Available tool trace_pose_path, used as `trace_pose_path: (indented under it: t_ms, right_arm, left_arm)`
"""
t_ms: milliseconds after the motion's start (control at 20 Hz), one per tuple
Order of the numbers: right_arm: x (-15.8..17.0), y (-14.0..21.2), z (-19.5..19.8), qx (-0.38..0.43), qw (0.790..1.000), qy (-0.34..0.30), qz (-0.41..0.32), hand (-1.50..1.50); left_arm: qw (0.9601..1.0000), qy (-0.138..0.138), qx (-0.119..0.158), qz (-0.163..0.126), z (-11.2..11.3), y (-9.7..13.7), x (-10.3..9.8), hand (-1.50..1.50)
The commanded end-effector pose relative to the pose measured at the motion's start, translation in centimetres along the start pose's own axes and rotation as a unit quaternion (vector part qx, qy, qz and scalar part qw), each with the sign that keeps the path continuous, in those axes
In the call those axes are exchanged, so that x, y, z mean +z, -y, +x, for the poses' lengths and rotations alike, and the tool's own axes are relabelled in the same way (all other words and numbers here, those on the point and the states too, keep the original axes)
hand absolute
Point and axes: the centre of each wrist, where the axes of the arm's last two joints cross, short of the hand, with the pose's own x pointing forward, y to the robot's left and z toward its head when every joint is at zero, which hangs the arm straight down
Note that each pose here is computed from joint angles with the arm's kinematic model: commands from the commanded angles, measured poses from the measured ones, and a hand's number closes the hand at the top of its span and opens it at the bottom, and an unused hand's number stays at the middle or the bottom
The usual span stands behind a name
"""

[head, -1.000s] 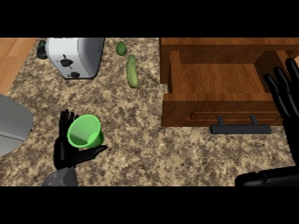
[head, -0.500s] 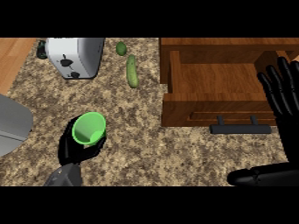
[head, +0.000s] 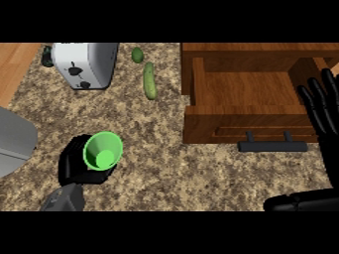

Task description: Pick up the cup, place it into the drawer and close the drawer

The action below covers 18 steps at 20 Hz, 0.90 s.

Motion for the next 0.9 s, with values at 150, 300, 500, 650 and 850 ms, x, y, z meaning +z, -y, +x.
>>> trace_pose_path:
  t_ms: [150, 300, 500, 650, 850]
  right_arm:
    - [1.1, -1.0, 0.2, -0.005, 1.000, -0.009, -0.005, -1.50]
    - [-0.2, 0.7, -0.3, 0.000, 1.000, -0.012, -0.005, -1.50]
    - [-1.1, 0.9, 0.4, 0.003, 1.000, -0.004, -0.009, -1.50]
    - [-0.3, 0.7, 0.4, 0.002, 1.000, -0.004, -0.007, -1.50]
    - [0.3, 0.9, 1.4, 0.002, 1.000, -0.009, -0.009, -1.50]
  left_arm:
    - [0.9979, 0.058, 0.009, -0.027, 1.6, 0.4, -1.6, 1.50]
    - [0.9943, 0.080, 0.046, -0.053, 2.3, 0.4, -2.1, 1.50]
    - [0.9885, 0.091, 0.044, -0.113, 4.6, 2.4, -5.2, 1.50]
    - [0.9861, 0.093, 0.036, -0.133, 7.0, 4.3, -5.5, 1.50]
    - [0.9800, 0.096, 0.059, -0.164, 9.7, 7.8, -6.3, 1.50]
